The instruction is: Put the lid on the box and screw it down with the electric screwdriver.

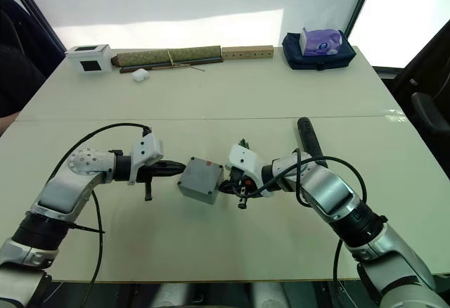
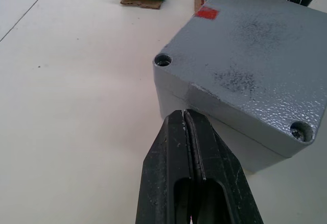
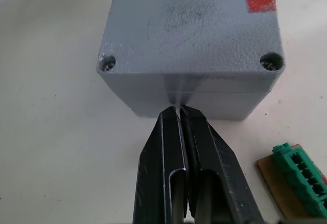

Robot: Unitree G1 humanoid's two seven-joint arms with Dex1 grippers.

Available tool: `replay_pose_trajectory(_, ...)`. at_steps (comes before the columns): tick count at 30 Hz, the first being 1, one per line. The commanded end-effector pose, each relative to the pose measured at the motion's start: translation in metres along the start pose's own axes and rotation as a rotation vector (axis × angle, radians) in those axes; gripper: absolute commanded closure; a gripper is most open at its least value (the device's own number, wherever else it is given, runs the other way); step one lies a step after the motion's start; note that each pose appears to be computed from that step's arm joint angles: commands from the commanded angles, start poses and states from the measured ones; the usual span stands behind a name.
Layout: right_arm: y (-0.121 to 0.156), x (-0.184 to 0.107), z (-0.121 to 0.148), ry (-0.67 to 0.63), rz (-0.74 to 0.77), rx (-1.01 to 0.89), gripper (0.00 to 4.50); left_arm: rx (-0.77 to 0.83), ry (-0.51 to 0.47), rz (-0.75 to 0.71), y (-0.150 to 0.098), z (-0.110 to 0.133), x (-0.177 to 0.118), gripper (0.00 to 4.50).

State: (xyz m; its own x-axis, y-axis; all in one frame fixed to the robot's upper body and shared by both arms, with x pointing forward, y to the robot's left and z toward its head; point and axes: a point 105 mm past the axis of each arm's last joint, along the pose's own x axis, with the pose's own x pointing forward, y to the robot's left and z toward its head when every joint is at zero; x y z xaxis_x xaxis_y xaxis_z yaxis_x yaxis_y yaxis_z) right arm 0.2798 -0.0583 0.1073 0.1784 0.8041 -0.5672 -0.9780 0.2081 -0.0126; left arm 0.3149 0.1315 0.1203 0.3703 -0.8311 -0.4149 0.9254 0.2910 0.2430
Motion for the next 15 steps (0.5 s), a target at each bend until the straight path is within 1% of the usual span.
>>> replay_pose_trajectory(1,0.008,0.006,0.016,-0.030,0.051,-0.038,4.45,0.064,-0.020,0.019,0.009,0.009,0.007,4.50)
replay_pose_trajectory(3,0.009,0.006,0.015,-0.018,0.046,-0.055,4.45,0.072,-0.006,0.027,0.012,0.005,0.008,4.50)
replay_pose_trajectory(5,0.000,-0.012,0.017,-0.009,-0.007,-0.077,4.45,0.069,0.043,0.036,0.016,-0.008,-0.003,4.50)
replay_pose_trajectory(8,-0.008,-0.028,0.020,-0.004,-0.054,-0.108,4.45,0.068,0.068,0.024,0.015,-0.015,-0.014,4.50)
replay_pose_trajectory(12,-0.025,-0.051,0.024,-0.002,-0.142,-0.137,4.45,0.066,0.095,-0.095,-0.008,-0.012,-0.035,4.50)
replay_pose_trajectory(15,-0.041,-0.054,0.030,-0.035,-0.211,-0.147,4.45,0.039,0.087,-0.152,-0.021,-0.009,-0.041,4.50)
